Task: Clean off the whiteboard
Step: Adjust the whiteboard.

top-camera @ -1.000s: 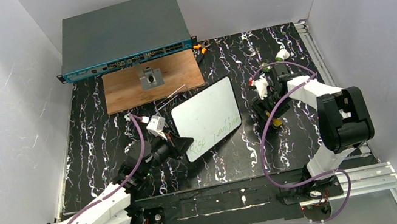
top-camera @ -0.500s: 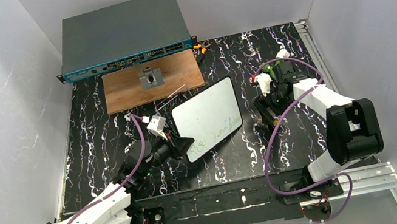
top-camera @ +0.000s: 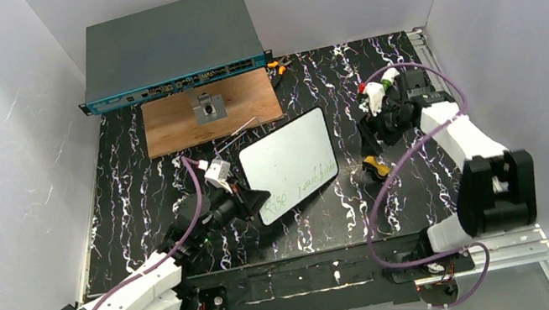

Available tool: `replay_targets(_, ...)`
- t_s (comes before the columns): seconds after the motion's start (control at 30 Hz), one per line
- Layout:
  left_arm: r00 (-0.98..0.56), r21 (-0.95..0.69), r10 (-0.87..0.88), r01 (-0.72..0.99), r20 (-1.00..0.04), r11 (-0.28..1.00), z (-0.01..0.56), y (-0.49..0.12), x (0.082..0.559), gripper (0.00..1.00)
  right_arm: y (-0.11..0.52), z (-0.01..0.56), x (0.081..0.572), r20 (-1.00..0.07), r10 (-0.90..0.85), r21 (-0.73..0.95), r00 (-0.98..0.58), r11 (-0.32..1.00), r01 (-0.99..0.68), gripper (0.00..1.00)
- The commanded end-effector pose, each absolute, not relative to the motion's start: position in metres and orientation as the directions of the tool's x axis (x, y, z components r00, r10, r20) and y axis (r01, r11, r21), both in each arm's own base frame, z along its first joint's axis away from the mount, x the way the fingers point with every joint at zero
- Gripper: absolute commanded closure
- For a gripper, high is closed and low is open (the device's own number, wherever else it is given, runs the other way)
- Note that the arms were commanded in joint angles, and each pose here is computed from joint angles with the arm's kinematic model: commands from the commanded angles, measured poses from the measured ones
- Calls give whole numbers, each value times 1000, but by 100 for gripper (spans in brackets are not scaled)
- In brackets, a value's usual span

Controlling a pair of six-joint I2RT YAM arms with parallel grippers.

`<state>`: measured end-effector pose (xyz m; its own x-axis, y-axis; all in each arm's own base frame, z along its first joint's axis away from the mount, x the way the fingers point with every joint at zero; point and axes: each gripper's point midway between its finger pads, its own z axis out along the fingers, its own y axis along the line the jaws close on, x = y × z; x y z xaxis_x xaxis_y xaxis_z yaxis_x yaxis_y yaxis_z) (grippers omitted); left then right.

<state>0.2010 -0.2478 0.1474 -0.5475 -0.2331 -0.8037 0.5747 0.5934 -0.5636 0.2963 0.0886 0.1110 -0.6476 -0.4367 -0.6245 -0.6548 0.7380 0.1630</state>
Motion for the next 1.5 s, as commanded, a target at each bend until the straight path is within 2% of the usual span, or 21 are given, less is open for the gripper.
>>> replay_targets(0.0,-434,-546,-331,659,-838,518,201,-253,205,100,83,83,287,-491,-396,339,-776,734,-589,22)
replay_targets(0.17,-431,-550,-342,654,-835,519,200,-251,205,100,90,92,279,-546,-396,337,-738,702,-627,23)
replay_targets(0.3,-438,-563,-355,673,-826,479,206,-259,204,100,111,127,278,-649,-389,371,-654,588,-719,22)
replay_targets(0.43,-390,-542,-405,744,-827,391,229,-264,196,100,130,167,277,-797,-362,302,-483,455,-838,19)
replay_targets(0.5,-355,-520,-428,768,-831,373,239,-261,191,100,136,183,284,-842,-326,269,-431,439,-857,16)
replay_targets(0.63,-336,-493,-408,780,-849,384,240,-254,184,100,144,216,280,-828,-302,349,-473,383,-855,15)
replay_targets(0.7,-334,-490,-406,783,-851,383,240,-252,181,100,145,237,281,-844,-285,335,-454,381,-862,15)
replay_targets(0.8,-332,-484,-419,807,-845,339,251,-252,173,100,147,263,289,-876,-241,297,-418,414,-860,13)
replay_targets(0.87,-335,-481,-423,821,-842,308,257,-253,168,100,151,275,285,-873,-218,332,-437,390,-859,13)
replay_targets(1.03,-352,-486,-437,839,-828,244,265,-258,161,100,164,285,268,-844,-182,447,-505,282,-849,12)
replay_targets(1.23,-361,-486,-468,856,-806,177,276,-261,155,100,185,287,243,-828,-199,497,-525,174,-850,15)
replay_targets(1.37,-357,-484,-485,859,-798,165,280,-259,154,100,188,296,235,-824,-168,527,-541,124,-841,23)
replay_targets(1.47,-352,-494,-513,853,-783,168,280,-253,156,100,190,300,229,-812,-156,554,-563,98,-827,38)
